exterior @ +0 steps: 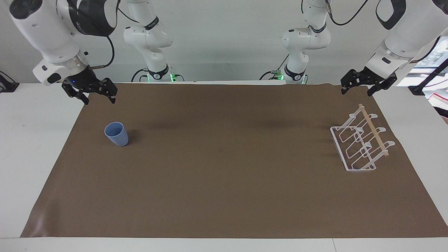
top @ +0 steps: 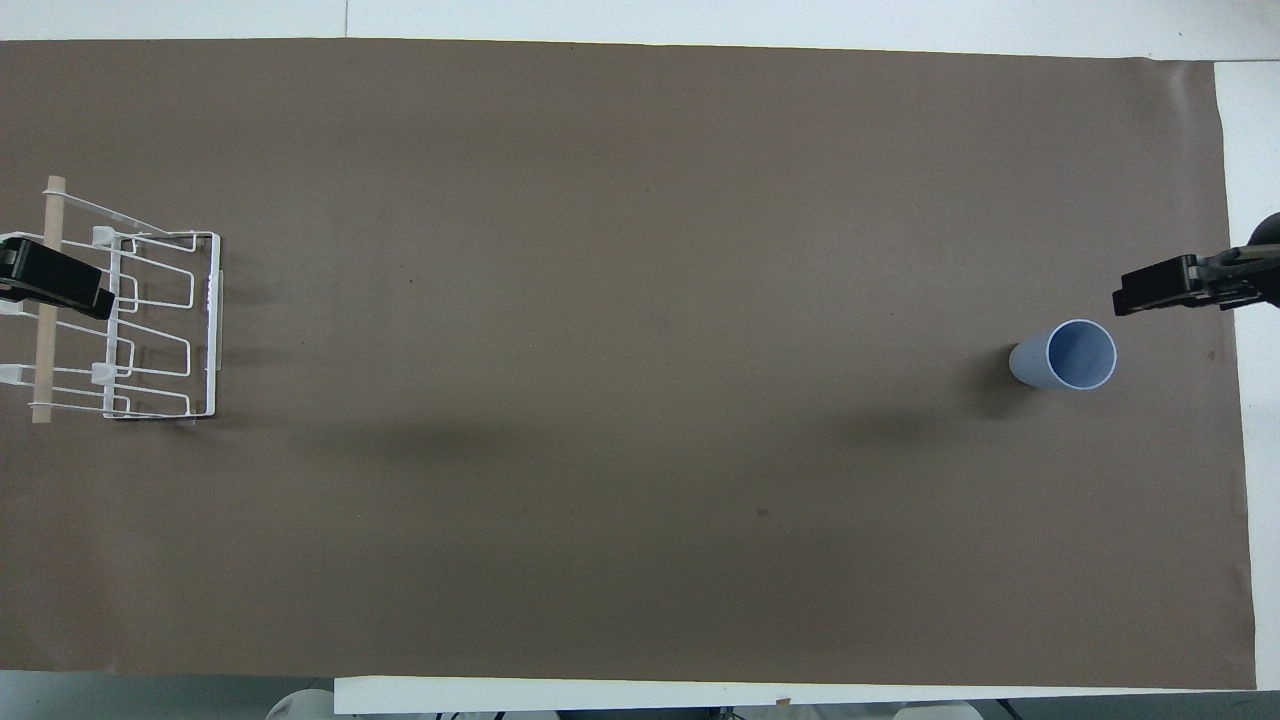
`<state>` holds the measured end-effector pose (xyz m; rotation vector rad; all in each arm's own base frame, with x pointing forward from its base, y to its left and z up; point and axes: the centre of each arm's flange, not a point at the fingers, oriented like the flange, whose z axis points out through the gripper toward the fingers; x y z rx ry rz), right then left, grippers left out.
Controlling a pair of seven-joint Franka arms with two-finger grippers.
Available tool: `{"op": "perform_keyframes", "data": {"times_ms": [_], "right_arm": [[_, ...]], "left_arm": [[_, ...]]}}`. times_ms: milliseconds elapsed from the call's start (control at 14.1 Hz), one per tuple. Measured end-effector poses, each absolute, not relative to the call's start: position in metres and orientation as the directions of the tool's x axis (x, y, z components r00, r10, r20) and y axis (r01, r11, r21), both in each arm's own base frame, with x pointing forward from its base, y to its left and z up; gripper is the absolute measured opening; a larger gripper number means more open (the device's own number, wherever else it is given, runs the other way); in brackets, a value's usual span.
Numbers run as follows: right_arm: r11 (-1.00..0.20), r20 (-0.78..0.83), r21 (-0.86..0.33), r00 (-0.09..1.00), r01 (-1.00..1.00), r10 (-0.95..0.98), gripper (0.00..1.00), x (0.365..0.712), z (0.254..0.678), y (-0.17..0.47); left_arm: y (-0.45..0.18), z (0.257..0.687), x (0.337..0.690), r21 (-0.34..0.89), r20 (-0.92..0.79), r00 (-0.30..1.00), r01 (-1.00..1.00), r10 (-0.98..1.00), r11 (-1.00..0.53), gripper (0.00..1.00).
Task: Hang cup on cup holder
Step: 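Reach the right gripper into the light blue cup and grasp its rim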
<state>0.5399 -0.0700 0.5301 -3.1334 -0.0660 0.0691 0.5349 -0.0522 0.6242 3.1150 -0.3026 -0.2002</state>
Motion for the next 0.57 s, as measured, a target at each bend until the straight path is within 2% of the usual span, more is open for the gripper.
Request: {"op": "perform_keyframes", "data": {"times_ms": [354, 566], "right_arm": [[-0.990, -0.019, -0.003, 0.989, 0.144, 0.144, 1.00, 0.527, 0.442, -0.120], [-0.985, -0.023, -0.003, 0.985, 0.171, 0.171, 1.00, 0.524, 0.406, -0.125]], "left_arm": [[-0.052, 0.624, 0.535, 0.018, -0.126, 0.973, -0.191, -0.192, -0.981, 1.00], [-0.052, 0.624, 0.535, 0.018, -0.126, 0.973, -0.191, -0.192, -0.981, 1.00]]}}
